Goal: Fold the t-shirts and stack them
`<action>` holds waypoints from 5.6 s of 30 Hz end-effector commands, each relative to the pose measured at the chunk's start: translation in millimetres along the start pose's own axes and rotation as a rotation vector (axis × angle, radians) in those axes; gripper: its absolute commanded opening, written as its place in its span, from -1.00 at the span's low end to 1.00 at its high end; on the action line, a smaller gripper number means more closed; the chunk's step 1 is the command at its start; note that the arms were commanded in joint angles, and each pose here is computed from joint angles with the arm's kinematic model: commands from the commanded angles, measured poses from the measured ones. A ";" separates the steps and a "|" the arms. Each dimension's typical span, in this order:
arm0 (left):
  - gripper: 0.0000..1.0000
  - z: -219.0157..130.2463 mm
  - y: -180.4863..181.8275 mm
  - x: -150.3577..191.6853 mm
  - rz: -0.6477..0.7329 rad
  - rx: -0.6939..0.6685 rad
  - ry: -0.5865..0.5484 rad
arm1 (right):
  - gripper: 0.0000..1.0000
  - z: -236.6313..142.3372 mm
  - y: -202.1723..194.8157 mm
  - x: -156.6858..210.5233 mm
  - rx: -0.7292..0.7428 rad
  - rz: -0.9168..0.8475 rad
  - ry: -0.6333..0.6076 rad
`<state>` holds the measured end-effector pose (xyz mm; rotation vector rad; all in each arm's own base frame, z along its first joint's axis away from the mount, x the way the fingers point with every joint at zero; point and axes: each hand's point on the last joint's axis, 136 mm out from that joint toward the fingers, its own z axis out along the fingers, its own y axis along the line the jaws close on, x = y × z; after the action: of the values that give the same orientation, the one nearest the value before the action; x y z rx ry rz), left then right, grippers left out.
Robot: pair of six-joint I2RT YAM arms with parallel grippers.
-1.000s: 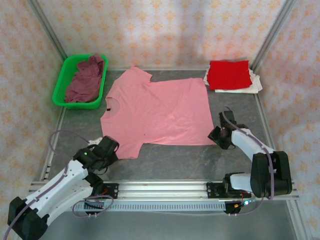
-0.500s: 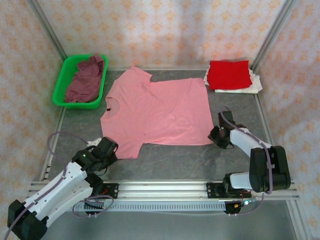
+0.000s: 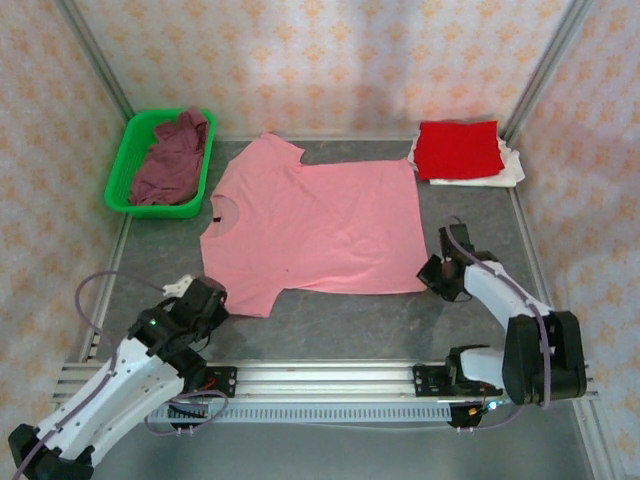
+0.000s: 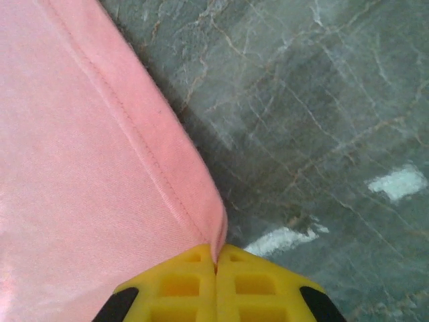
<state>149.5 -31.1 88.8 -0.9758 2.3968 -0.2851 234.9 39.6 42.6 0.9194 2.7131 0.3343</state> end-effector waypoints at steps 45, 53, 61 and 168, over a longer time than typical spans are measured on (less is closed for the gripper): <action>-1.00 20.2 -118.2 -143.1 0.482 -0.130 0.041 | -1.00 -11.7 73.6 -95.3 0.000 -0.146 -0.095; -1.00 36.9 -127.7 -153.2 0.522 -0.153 0.064 | -1.00 -2.2 81.7 -105.4 0.002 -0.144 -0.091; -1.00 54.3 -138.3 -164.2 0.557 -0.166 0.082 | -0.97 8.6 87.5 -111.2 0.001 -0.137 -0.080; -0.14 177.3 -117.8 -145.9 0.277 -0.091 0.173 | -0.23 44.3 134.0 -142.4 0.074 -0.321 -0.113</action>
<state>397.3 -11.5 45.6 -0.6513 2.7126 -0.1360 436.8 69.7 73.8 0.4899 2.6594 0.1967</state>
